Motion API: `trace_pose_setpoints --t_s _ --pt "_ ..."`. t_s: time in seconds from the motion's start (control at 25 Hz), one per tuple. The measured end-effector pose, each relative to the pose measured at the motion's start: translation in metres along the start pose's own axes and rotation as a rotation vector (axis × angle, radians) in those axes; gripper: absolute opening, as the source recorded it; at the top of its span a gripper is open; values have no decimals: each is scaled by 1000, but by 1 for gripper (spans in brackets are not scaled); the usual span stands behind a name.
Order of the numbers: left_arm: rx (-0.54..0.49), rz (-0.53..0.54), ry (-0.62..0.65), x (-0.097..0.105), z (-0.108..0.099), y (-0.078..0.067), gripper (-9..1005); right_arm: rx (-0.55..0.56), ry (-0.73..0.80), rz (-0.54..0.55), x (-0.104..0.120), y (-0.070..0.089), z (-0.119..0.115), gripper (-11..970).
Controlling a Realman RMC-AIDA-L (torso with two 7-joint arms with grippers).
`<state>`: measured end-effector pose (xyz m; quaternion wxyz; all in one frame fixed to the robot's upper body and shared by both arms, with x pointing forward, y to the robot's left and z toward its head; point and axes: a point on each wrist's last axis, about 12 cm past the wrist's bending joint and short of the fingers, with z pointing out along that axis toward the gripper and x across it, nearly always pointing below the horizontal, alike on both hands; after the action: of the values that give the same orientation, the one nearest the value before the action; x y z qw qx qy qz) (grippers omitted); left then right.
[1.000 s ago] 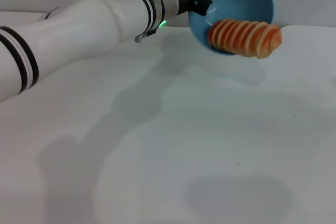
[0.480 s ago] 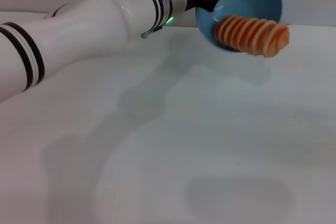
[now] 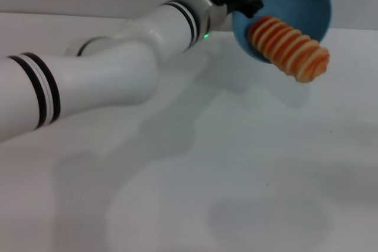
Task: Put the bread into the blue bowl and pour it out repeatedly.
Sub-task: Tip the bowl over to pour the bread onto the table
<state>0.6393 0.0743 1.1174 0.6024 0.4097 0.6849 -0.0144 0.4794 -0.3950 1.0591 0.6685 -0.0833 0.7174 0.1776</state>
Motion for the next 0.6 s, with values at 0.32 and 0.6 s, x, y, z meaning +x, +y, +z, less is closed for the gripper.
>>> trace_pose_setpoints --t_s 0.32,0.6 --pt "-11 159 -170 -19 -11 -25 -1 75 -66 35 11 2 -9 521" --pt "-19 219 -246 -20 -19 -37 0 83 -71 43 13 3 -9 521"
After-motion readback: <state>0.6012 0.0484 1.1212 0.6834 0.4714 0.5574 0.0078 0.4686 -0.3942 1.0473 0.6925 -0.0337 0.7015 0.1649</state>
